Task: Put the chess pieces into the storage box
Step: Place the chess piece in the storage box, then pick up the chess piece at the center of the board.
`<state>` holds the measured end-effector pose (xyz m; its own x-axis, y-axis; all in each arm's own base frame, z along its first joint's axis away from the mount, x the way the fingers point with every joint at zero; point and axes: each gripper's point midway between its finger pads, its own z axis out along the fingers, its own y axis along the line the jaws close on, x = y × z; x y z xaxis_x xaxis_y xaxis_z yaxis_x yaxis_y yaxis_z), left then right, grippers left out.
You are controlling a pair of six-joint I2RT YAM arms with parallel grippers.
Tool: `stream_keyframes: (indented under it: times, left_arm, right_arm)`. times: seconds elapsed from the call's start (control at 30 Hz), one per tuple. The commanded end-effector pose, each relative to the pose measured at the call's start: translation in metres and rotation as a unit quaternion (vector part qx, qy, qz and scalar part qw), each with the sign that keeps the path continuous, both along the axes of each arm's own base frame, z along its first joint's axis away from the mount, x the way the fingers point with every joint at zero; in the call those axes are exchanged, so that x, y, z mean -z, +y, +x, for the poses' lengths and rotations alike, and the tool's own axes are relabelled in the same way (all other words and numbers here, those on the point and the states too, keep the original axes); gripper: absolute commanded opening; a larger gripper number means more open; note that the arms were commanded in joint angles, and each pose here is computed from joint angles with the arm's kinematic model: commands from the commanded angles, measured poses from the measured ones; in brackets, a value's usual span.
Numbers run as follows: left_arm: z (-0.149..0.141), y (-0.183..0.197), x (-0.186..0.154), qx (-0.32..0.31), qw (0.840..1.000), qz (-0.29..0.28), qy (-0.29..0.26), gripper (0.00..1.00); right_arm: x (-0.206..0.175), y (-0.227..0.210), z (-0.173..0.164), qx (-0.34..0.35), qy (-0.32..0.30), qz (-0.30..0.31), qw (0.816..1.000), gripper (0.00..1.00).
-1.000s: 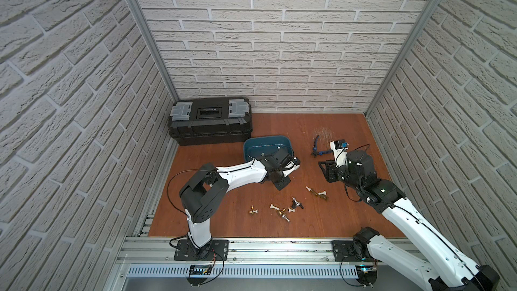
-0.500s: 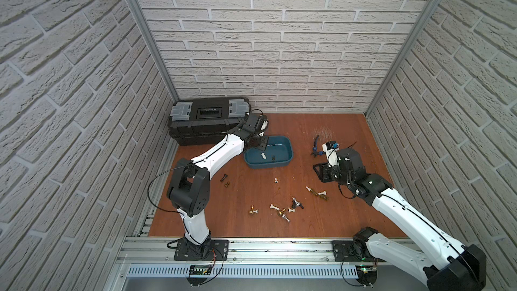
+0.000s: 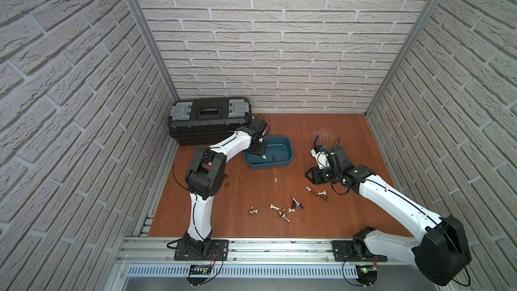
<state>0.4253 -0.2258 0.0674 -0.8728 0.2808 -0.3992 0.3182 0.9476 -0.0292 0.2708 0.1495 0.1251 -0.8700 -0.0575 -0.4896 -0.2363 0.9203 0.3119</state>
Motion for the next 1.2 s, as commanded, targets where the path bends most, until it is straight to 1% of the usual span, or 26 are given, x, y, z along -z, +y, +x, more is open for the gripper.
stream_keyframes:
  times: [0.0, 0.13, 0.23, 0.33, 0.47, 0.57, 0.7, 0.8, 0.87, 0.97, 1.1, 1.17]
  left_arm:
    - [0.001, -0.007, -0.028, 0.001, 1.0, -0.013, -0.026, 0.46]
    - [-0.004, -0.01, -0.053, 0.007, 0.999, -0.024, -0.045, 0.49]
    - [-0.018, -0.009, -0.076, 0.007, 0.997, -0.029, -0.065, 0.49]
    - [-0.042, 0.0, -0.092, -0.005, 0.996, -0.037, -0.079, 0.5]
    - [-0.085, 0.012, -0.093, -0.023, 0.996, -0.056, -0.067, 0.5]
    - [-0.118, 0.018, -0.087, -0.026, 0.996, -0.063, -0.055, 0.5]
    - [-0.152, 0.031, -0.083, -0.044, 0.996, -0.067, -0.045, 0.5]
    - [-0.167, 0.047, -0.082, -0.067, 0.994, -0.069, -0.055, 0.5]
    - [-0.172, 0.062, -0.085, -0.084, 0.992, -0.064, -0.072, 0.5]
    - [-0.178, 0.083, -0.088, -0.11, 0.988, -0.061, -0.088, 0.5]
    - [-0.182, 0.102, -0.091, -0.135, 0.983, -0.073, -0.103, 0.5]
    - [-0.183, 0.108, -0.092, -0.144, 0.98, -0.078, -0.11, 0.5]
  right_arm:
    - [-0.014, 0.006, -0.003, -0.019, -0.006, 0.004, 1.0, 0.43]
    - [-0.017, 0.008, -0.015, -0.036, 0.002, -0.007, 0.999, 0.44]
    - [-0.019, 0.012, -0.029, -0.054, 0.006, -0.014, 0.998, 0.44]
    - [-0.015, 0.017, -0.045, -0.072, 0.016, -0.026, 0.997, 0.44]
    - [0.0, 0.02, -0.06, -0.087, 0.031, -0.05, 0.994, 0.42]
    - [0.008, 0.027, -0.064, -0.101, 0.033, -0.056, 0.993, 0.39]
    - [0.013, 0.051, -0.057, -0.122, 0.029, -0.045, 0.991, 0.37]
    - [0.017, 0.073, -0.047, -0.134, 0.021, -0.043, 0.99, 0.39]
    - [0.022, 0.087, -0.039, -0.141, 0.018, -0.052, 0.989, 0.41]
    - [0.031, 0.103, -0.026, -0.148, 0.007, -0.077, 0.986, 0.43]
    - [0.038, 0.114, -0.002, -0.138, -0.019, -0.103, 0.985, 0.43]
    - [0.044, 0.117, 0.008, -0.137, -0.022, -0.117, 0.983, 0.43]
